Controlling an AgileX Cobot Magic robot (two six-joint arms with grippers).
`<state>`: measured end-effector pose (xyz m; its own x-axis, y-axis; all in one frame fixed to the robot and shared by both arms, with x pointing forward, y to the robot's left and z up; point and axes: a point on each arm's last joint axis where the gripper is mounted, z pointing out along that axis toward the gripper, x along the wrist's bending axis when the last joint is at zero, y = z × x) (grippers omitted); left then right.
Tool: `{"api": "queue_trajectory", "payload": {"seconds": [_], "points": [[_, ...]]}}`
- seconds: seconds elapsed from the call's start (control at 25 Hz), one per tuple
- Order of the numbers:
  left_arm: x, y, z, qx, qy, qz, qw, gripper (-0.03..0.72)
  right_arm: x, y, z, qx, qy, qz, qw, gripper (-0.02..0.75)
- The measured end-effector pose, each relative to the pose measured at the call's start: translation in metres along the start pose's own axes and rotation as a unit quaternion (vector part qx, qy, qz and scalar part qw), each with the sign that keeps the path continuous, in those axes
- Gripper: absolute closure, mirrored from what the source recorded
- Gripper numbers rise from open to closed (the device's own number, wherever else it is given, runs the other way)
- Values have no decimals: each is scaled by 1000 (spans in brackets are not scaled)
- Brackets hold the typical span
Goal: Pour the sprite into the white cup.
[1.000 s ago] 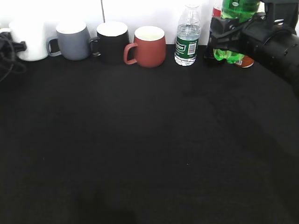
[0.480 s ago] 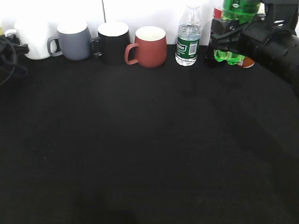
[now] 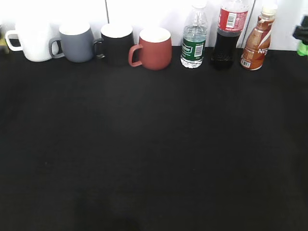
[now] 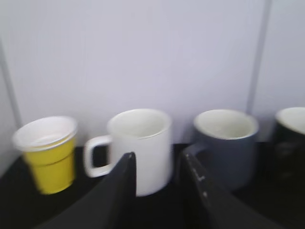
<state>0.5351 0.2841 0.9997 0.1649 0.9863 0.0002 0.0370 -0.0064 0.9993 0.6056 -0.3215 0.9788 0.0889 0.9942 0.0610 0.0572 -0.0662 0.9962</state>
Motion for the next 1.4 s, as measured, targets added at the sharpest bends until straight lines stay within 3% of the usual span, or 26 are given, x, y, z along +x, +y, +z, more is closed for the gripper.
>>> {"api": "queue_trajectory", "payload": {"seconds": [0.04,0.12,0.24,0.44,0.64,0.88,1.0,1.12,1.24,1.32,1.4], "points": [[-16,2,0,0,-26,0,1000,445,-9,-9,14,4,-6,4,1000,354],[-47,2,1,1,-71,-9,997,445,-14,-30,44,14,20,-11,1000,354],[-75,2,-2,3,-115,-10,993,445,-15,-60,81,7,33,-15,999,356],[-77,2,-2,3,-117,-12,993,445,-17,-93,100,-8,40,-12,999,358],[-77,2,-2,3,-117,-12,993,445,-15,-93,95,-10,48,-16,999,184],[-77,1,-3,7,-118,-12,993,445,-14,-84,54,18,47,-13,999,155],[-79,-2,-7,57,-116,-4,992,434,-14,-85,22,49,40,-8,998,152],[-75,1,-20,132,-96,-20,986,345,-14,-63,-12,80,19,1,997,152],[-66,15,-49,233,-61,-18,970,312,6,-18,-51,189,28,6,982,150],[-58,27,-68,333,-28,-12,943,308,25,8,-84,261,44,-21,964,150],[-53,37,-87,414,-3,-12,910,307,39,14,-117,356,53,-49,932,152]]}}
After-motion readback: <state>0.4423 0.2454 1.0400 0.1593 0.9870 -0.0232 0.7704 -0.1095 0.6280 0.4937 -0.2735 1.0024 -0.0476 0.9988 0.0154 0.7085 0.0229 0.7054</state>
